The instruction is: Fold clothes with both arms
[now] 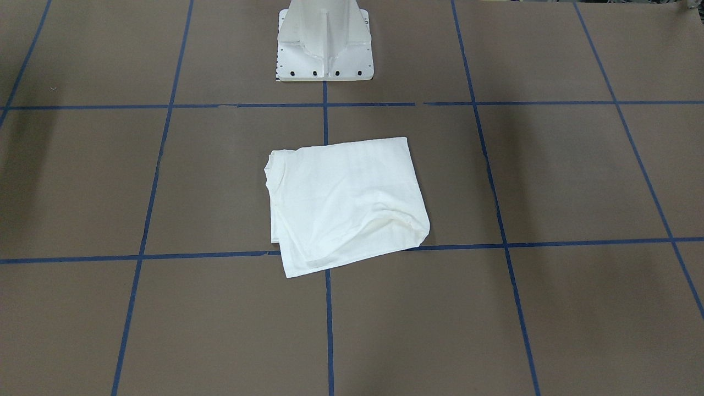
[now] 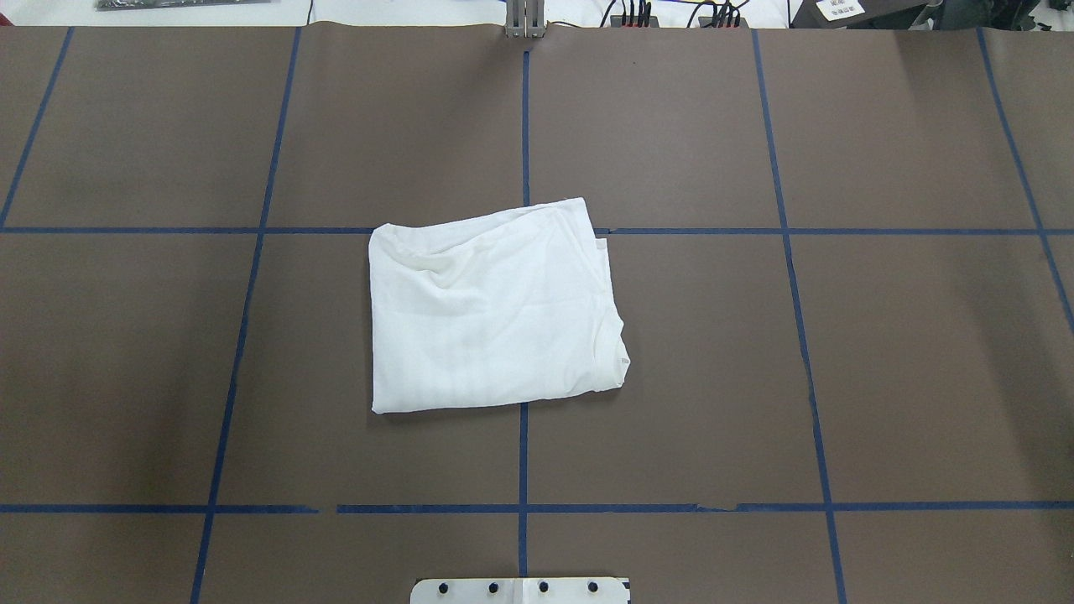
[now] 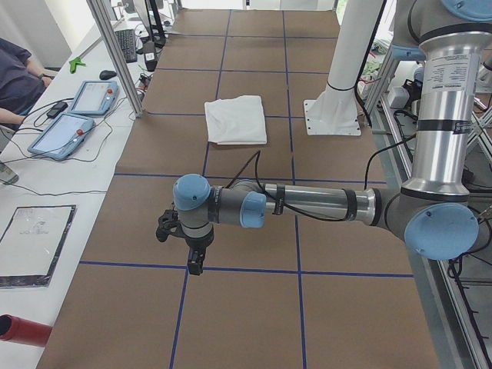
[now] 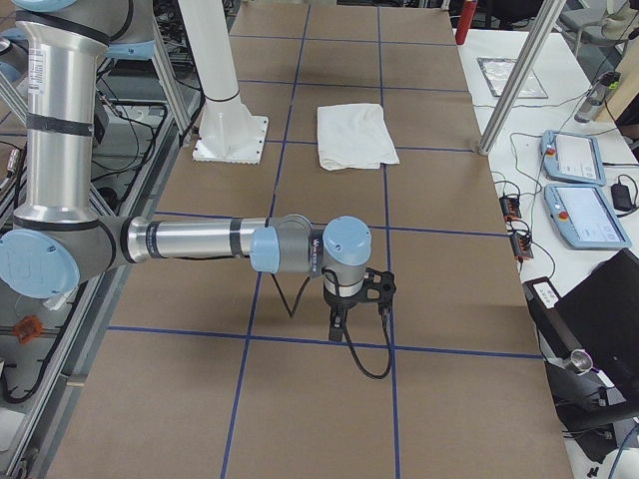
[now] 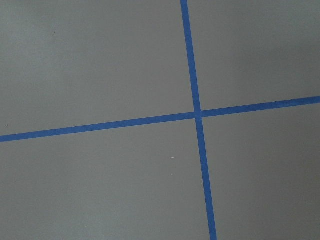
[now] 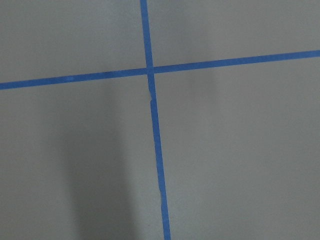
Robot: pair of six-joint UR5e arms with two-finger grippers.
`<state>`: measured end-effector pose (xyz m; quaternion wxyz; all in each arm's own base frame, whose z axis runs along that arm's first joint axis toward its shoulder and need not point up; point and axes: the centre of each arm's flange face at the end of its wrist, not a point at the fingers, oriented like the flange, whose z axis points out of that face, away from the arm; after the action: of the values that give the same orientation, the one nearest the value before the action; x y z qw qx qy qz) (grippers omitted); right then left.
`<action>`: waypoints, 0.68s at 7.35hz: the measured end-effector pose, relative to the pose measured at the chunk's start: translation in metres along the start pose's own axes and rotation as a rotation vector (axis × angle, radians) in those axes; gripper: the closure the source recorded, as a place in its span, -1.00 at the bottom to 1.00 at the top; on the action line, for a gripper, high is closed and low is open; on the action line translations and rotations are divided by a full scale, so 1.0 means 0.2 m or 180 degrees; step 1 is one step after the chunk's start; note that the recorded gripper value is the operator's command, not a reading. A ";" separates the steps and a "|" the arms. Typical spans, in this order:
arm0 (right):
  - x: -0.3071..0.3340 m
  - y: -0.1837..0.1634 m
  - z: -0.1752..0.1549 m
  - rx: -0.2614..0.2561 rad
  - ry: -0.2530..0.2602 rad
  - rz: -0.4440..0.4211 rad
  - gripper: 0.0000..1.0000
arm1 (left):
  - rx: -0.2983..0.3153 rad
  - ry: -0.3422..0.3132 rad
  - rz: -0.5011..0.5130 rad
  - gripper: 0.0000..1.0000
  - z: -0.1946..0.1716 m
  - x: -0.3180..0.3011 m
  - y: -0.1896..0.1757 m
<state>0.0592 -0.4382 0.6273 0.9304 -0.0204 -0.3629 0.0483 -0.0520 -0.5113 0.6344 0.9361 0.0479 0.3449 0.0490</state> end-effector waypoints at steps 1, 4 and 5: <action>0.00 0.01 0.03 -0.0051 0.0008 -0.0117 -1.00 | 0.0003 0.0000 0.0005 -1.00 0.00 0.00 0.00; 0.04 0.06 0.08 -0.0135 0.0002 -0.0447 -1.00 | 0.0009 0.0000 0.0014 -1.00 -0.01 0.01 0.00; 0.04 0.07 0.08 -0.0141 -0.0007 -0.0462 -1.00 | 0.0005 0.0000 0.0013 -1.00 -0.01 0.01 0.00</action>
<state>0.0530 -0.4242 0.6446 0.9303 -0.0145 -0.3654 -0.0274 -0.0518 -0.5114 0.6329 0.9360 0.0493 0.3448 0.0506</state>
